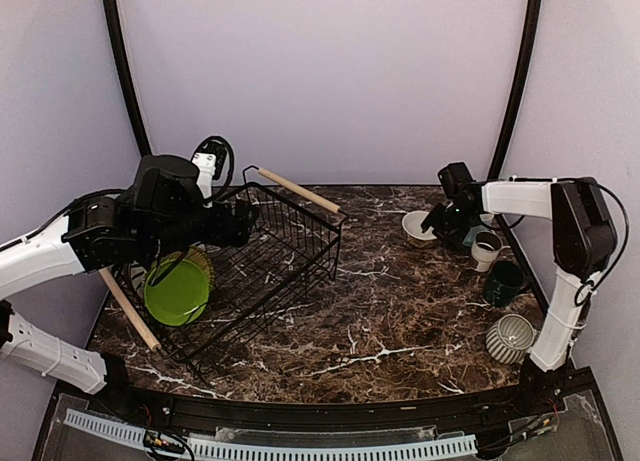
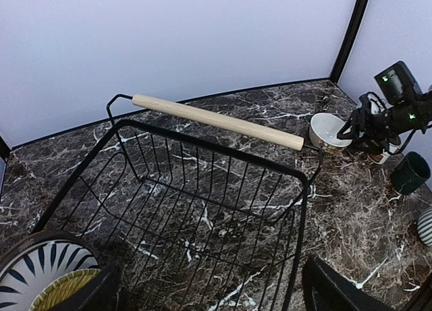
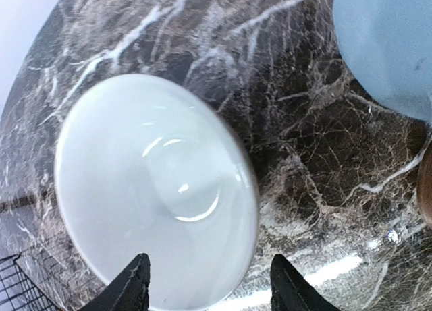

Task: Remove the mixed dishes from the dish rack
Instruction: Place the bowl at the center of the board, then grab the plate from the dish rack.

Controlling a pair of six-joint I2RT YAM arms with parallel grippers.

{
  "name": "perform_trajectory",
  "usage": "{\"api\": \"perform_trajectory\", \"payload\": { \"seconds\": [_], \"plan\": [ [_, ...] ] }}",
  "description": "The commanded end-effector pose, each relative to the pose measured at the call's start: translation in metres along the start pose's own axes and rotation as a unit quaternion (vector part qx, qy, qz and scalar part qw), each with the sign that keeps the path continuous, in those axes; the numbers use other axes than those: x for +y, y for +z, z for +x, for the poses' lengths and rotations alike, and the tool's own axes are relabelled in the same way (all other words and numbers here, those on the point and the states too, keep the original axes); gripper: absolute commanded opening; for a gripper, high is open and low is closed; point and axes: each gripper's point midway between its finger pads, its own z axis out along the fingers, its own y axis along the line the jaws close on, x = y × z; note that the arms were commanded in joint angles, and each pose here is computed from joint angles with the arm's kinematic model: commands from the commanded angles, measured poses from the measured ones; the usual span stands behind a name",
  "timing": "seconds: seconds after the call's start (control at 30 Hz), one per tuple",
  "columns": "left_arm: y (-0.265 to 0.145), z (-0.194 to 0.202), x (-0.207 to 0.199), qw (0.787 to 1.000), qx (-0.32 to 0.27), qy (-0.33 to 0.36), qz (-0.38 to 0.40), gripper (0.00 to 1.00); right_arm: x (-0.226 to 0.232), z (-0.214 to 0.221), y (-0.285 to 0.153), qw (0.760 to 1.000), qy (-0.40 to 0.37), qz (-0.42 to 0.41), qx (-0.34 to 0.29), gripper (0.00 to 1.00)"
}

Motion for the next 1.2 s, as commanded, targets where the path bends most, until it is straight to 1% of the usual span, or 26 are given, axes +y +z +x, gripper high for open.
{"api": "perform_trajectory", "payload": {
  "seconds": [0.0, 0.1, 0.2, 0.27, 0.37, 0.47, 0.5, 0.6, 0.7, 0.8, 0.9, 0.97, 1.03, 1.13, 1.17],
  "plan": [
    [0.005, 0.011, 0.014, 0.999, 0.033, 0.008, -0.010, 0.88, 0.021, 0.003, -0.032, 0.996, -0.061, -0.058, -0.015, 0.62],
    [0.008, 0.014, 0.022, 0.999, 0.043, 0.014, -0.021, 0.89, 0.018, 0.006, -0.046, 0.994, -0.084, -0.061, -0.021, 0.66],
    [0.011, 0.016, 0.038, 0.997, 0.057, 0.018, -0.047, 0.89, 0.016, 0.009, -0.060, 0.991, -0.112, -0.065, -0.024, 0.67],
    [0.011, 0.018, 0.052, 0.995, 0.070, 0.019, -0.067, 0.89, 0.018, 0.014, -0.068, 0.986, -0.144, -0.078, -0.018, 0.68],
    [0.010, 0.020, 0.080, 0.991, 0.088, 0.018, -0.102, 0.90, 0.024, 0.029, -0.081, 0.973, -0.200, -0.119, 0.003, 0.68],
    [0.003, 0.024, 0.107, 0.984, 0.116, 0.018, -0.134, 0.91, 0.031, 0.046, -0.096, 0.949, -0.259, -0.178, 0.011, 0.68],
    [0.001, 0.024, 0.122, 0.981, 0.122, 0.015, -0.150, 0.91, 0.032, 0.051, -0.100, 0.942, -0.272, -0.194, 0.007, 0.69],
    [-0.007, 0.029, 0.150, 0.972, 0.155, 0.012, -0.173, 0.91, 0.029, 0.064, -0.114, 0.924, -0.303, -0.235, -0.006, 0.78],
    [-0.013, 0.033, 0.181, 0.961, 0.189, 0.018, -0.203, 0.91, 0.023, 0.073, -0.124, 0.912, -0.324, -0.251, -0.016, 0.85],
    [-0.020, 0.038, 0.201, 0.946, 0.229, 0.038, -0.226, 0.89, 0.016, 0.081, -0.127, 0.907, -0.337, -0.254, -0.014, 0.87],
    [-0.018, 0.046, 0.221, 0.928, 0.267, 0.057, -0.255, 0.88, 0.015, 0.084, -0.135, 0.900, -0.346, -0.266, -0.020, 0.88],
    [-0.015, 0.053, 0.228, 0.917, 0.292, 0.074, -0.263, 0.87, 0.017, 0.085, -0.142, 0.893, -0.353, -0.278, -0.025, 0.88],
    [-0.009, 0.058, 0.229, 0.913, 0.306, 0.089, -0.254, 0.85, 0.019, 0.086, -0.151, 0.887, -0.359, -0.288, -0.033, 0.89],
    [-0.002, 0.060, 0.229, 0.910, 0.315, 0.107, -0.245, 0.76, 0.022, 0.086, -0.161, 0.878, -0.370, -0.301, -0.045, 0.89],
    [-0.001, 0.057, 0.230, 0.911, 0.310, 0.109, -0.248, 0.73, 0.022, 0.085, -0.164, 0.876, -0.373, -0.302, -0.049, 0.89]
  ]
}}
